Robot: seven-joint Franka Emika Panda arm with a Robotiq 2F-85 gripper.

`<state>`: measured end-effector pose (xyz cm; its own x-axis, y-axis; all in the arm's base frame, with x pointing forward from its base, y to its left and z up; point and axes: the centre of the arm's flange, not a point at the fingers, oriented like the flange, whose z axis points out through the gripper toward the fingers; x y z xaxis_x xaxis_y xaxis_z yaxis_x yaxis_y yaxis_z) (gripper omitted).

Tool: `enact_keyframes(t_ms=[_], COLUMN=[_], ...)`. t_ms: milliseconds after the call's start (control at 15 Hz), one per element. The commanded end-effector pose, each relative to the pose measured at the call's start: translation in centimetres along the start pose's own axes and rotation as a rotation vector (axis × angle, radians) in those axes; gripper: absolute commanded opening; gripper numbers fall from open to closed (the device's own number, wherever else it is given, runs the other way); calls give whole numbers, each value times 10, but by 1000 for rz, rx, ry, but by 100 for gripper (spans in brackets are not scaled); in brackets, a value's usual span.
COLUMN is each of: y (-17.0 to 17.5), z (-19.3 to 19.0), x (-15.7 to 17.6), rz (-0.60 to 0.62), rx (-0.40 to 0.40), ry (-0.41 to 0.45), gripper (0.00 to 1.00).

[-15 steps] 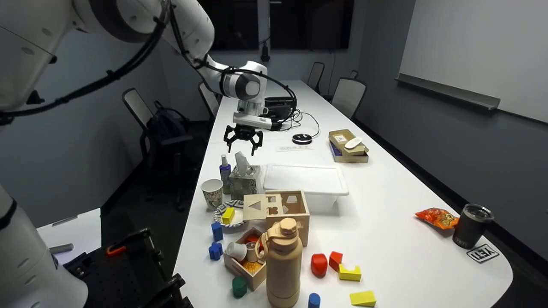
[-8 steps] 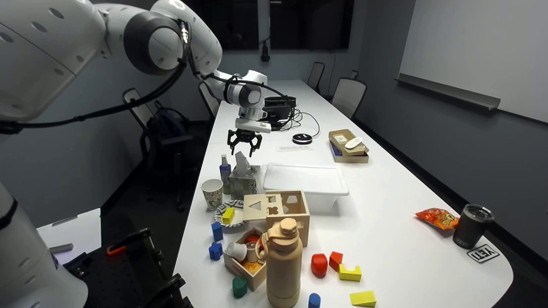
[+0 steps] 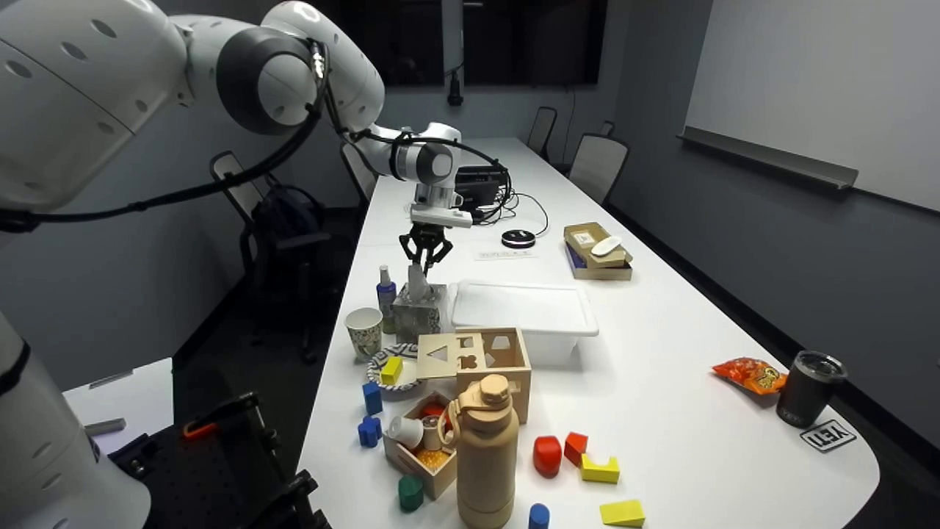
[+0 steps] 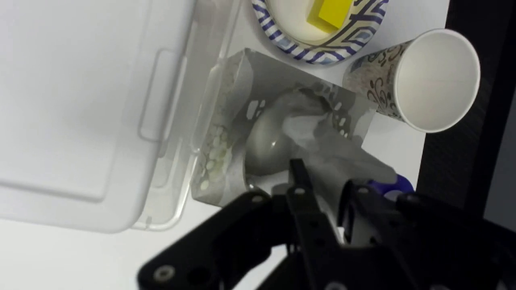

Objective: Remove one tissue square from the box and use it wipe the black and white bowl.

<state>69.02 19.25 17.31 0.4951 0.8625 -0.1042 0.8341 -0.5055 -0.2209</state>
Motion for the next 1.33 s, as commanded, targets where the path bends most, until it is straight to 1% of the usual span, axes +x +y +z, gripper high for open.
enact_keyframes(t_ms=[0, 133, 333, 533, 667, 933, 1267], y=[-8, -18, -31, -40, -45, -60, -93], z=[-8, -15, -39, -68, -92, -143, -204], x=[1, 1, 4, 0, -4, -17, -36], rz=[21, 24, 42, 73, 101, 133, 133], rx=[36, 65, 68, 31, 0, -35, -81], ry=[-68, -80, -83, -90, -74, -32, 7], gripper=[0, 0, 0, 0, 0, 0, 0])
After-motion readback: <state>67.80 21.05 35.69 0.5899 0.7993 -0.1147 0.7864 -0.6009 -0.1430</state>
